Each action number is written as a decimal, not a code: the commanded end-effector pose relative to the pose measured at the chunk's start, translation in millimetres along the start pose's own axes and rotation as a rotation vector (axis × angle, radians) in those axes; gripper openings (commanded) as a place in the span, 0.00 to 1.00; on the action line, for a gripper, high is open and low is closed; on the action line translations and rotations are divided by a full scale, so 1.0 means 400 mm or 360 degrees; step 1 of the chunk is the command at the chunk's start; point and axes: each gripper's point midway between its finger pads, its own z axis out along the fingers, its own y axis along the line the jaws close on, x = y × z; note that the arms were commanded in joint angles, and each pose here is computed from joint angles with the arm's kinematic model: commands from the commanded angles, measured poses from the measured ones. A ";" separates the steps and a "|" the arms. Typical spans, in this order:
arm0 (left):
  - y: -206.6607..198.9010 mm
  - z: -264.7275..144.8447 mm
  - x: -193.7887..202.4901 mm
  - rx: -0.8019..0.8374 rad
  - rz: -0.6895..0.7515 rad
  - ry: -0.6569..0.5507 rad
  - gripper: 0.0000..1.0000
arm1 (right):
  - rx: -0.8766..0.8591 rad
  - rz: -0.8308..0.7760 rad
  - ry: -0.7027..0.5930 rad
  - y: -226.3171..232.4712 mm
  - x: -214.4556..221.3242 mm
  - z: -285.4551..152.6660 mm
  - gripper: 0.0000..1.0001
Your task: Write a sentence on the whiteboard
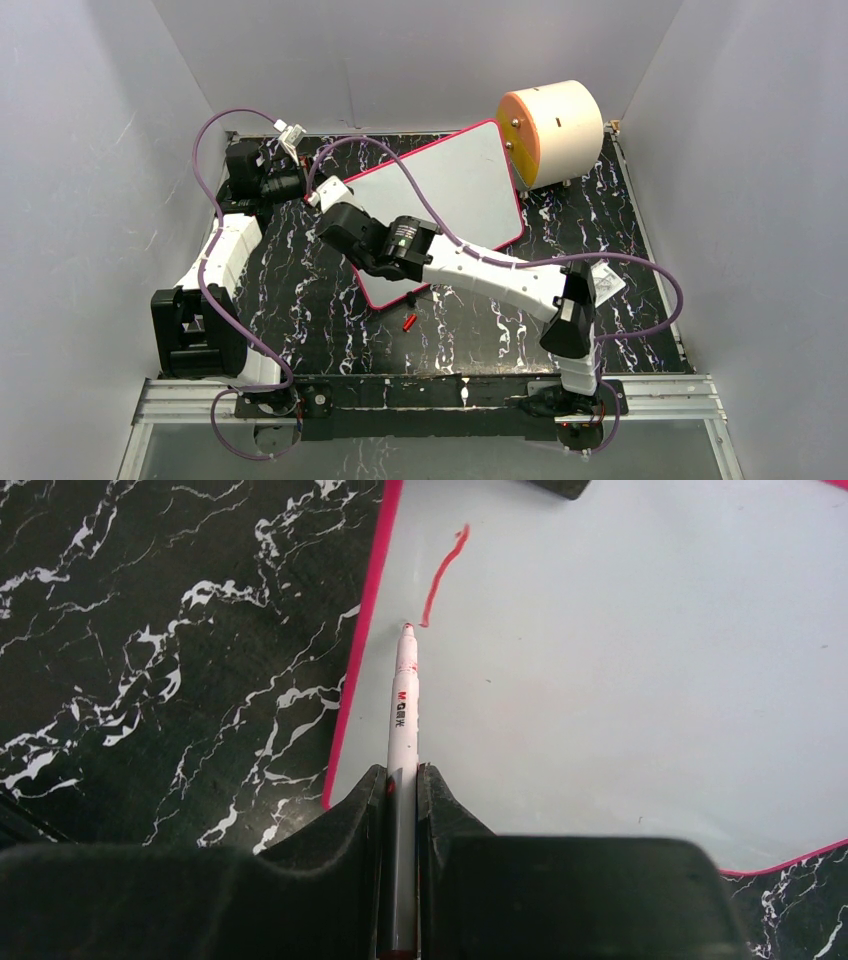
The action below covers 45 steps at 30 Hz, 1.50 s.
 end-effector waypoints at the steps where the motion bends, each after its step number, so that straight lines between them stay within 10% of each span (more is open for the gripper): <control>1: -0.017 -0.003 0.016 -0.0030 -0.0038 0.0031 0.00 | 0.0075 0.0124 -0.0238 -0.054 -0.097 -0.068 0.00; 45: -0.016 0.000 0.019 -0.0021 -0.0048 0.0040 0.00 | 0.0096 0.0083 -0.0204 -0.036 -0.083 0.007 0.00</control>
